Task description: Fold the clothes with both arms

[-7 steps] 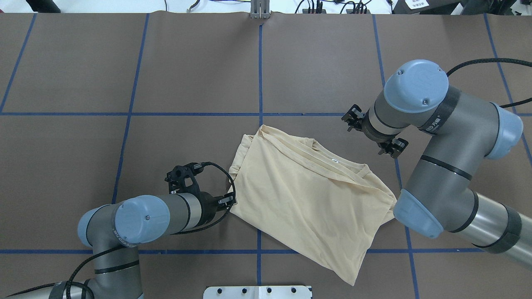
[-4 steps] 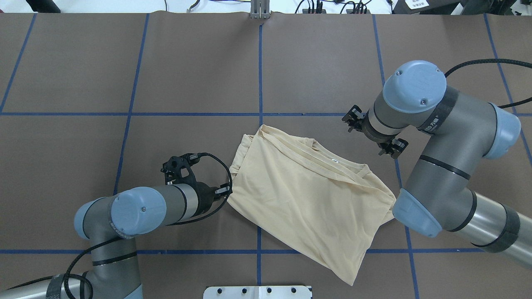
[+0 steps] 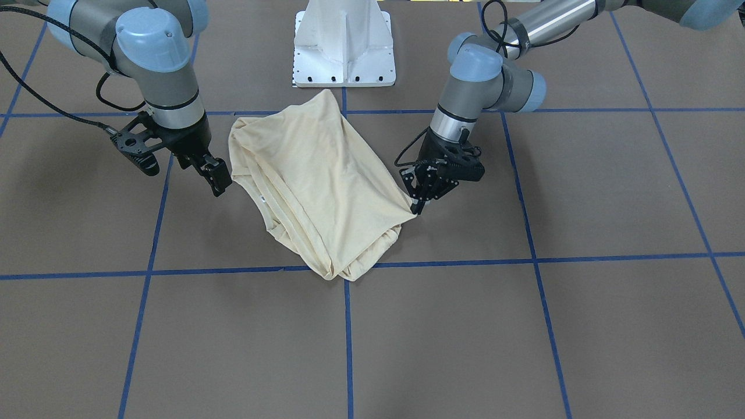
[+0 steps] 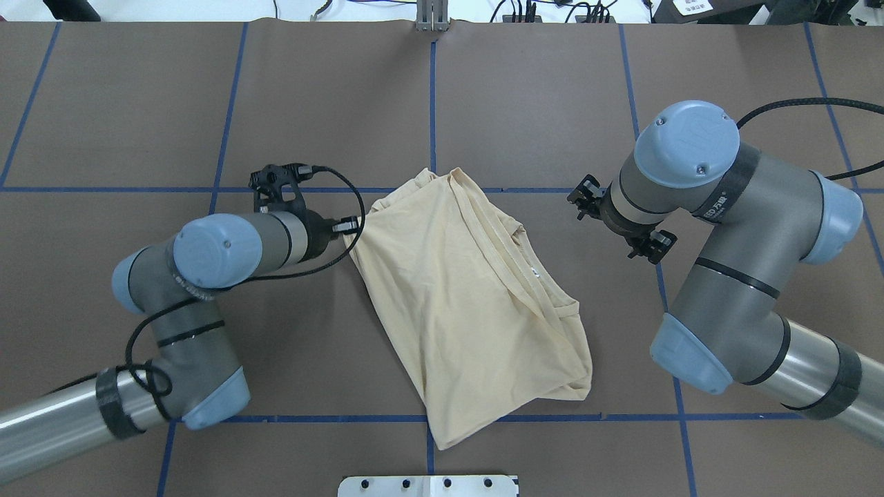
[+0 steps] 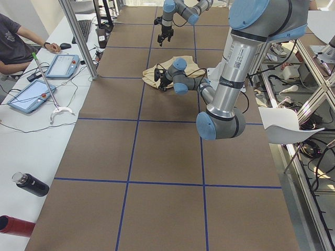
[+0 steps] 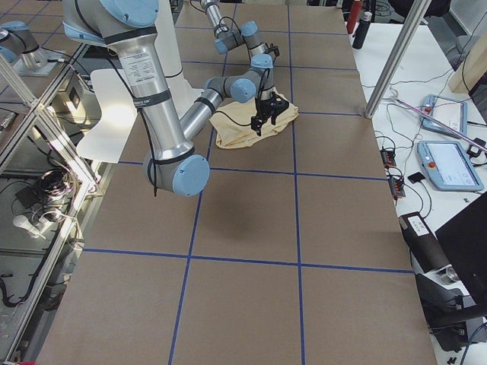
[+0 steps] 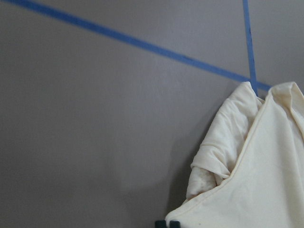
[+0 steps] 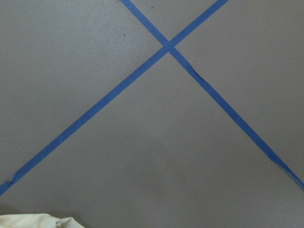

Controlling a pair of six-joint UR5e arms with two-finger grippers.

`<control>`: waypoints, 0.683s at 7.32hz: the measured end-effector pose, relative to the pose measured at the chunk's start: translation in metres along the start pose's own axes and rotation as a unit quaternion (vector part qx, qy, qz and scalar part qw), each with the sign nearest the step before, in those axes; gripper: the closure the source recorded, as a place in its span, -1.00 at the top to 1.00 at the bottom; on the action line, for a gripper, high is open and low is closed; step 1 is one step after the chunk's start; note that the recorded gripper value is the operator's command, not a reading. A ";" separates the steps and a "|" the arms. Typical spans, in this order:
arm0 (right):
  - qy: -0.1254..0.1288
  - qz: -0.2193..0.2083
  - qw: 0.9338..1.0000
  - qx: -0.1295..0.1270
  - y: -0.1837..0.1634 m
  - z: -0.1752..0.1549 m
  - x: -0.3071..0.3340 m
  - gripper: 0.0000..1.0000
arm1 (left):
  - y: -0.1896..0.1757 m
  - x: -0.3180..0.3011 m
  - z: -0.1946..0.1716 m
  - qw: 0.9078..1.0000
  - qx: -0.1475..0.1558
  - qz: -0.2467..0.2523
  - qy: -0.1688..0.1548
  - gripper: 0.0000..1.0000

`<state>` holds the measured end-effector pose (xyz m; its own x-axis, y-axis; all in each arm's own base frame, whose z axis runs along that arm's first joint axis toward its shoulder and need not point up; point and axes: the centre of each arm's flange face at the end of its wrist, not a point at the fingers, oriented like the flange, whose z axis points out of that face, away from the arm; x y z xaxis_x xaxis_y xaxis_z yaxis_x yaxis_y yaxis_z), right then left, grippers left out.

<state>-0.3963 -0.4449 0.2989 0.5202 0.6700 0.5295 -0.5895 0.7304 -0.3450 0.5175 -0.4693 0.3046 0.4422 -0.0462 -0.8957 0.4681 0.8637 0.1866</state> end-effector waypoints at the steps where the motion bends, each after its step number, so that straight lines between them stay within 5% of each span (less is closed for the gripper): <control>1: -0.010 -0.004 1.000 -0.004 0.004 -0.001 -0.002 1.00 | -0.039 0.006 0.024 1.000 0.023 0.002 0.000 -0.16; 2: -0.026 -0.010 1.000 -0.012 0.013 0.002 -0.006 1.00 | -0.069 0.013 0.045 0.999 0.037 0.001 0.005 0.02; 5: -0.070 -0.015 0.996 -0.045 0.064 0.027 -0.017 1.00 | -0.097 0.016 0.038 0.999 0.018 0.002 0.033 0.03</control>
<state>-0.4592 -0.4126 0.2887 0.4416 0.6271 0.6417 -0.5137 0.7631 -0.3922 0.5082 -0.5723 0.2876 0.3931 -0.0085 -0.9195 0.4943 0.8451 0.2036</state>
